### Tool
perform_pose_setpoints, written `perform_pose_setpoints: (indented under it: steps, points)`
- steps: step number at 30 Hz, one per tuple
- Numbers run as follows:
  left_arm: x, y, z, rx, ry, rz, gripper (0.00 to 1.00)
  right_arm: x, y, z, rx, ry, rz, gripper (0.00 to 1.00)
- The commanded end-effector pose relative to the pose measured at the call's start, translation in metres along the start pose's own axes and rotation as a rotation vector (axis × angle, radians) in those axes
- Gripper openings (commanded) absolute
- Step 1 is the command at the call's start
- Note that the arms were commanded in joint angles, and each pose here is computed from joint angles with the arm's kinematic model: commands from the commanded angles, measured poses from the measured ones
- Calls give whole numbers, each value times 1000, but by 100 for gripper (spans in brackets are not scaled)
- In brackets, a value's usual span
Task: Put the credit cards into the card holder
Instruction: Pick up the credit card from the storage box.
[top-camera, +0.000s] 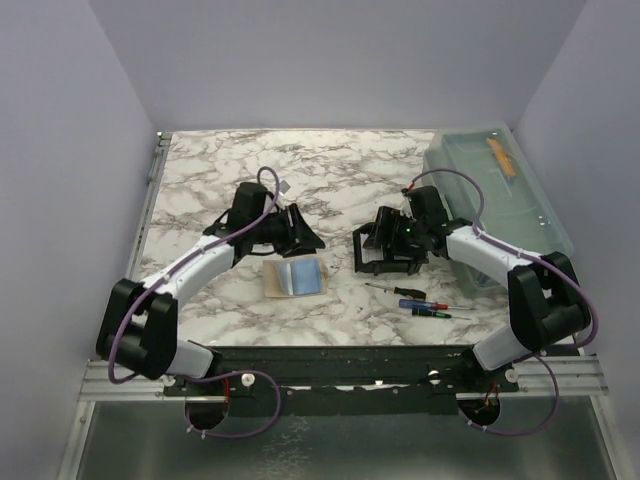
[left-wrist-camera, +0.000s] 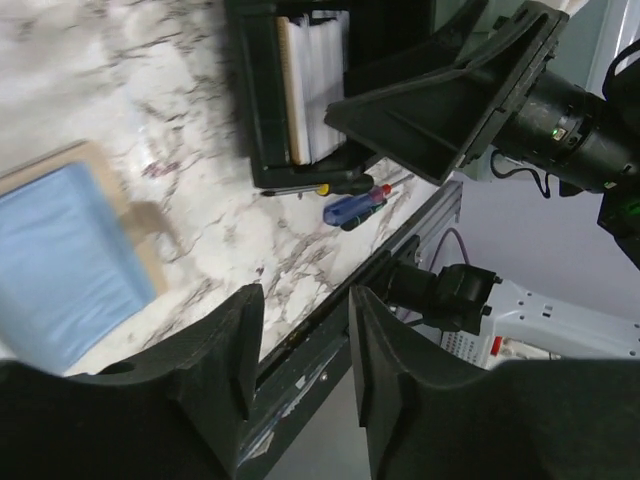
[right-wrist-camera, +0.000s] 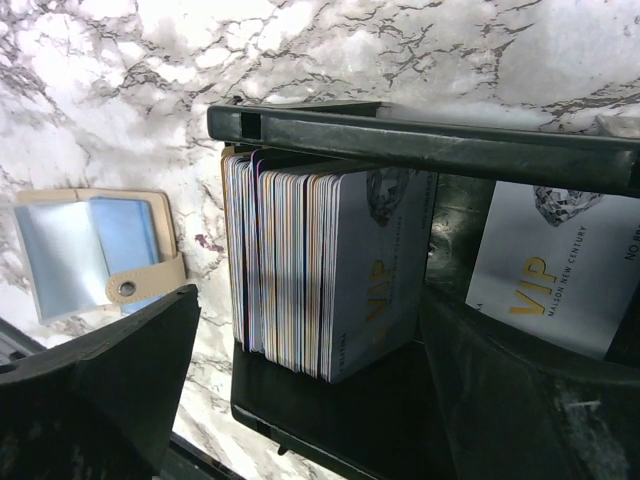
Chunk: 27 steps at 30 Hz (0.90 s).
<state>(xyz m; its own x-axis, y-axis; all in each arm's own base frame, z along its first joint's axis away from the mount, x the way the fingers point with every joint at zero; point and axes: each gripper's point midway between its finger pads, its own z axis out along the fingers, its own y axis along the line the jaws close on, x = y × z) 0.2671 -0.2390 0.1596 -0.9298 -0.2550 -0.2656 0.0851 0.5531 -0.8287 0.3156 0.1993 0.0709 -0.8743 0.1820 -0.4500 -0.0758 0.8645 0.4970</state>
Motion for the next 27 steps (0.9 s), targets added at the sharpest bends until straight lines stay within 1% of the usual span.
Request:
perform_pose_setpoints:
  steps: [1,7,12,16,22,27]
  points:
    - [-1,-23,47,54,50,11,41,-2,7,-1,-73,-7,21,95]
    - [-4,-2,109,-53,80,-14,29,1,4,2,-85,3,27,97]
    - [-2,21,140,-124,96,-18,27,2,5,4,-98,10,29,95]
    - [4,34,151,-155,112,-23,25,5,6,7,-115,25,30,93]
    - [11,39,159,-161,137,-24,25,6,11,10,-144,42,29,91]
    - [12,37,164,-155,145,-19,25,3,20,6,-186,37,18,84]
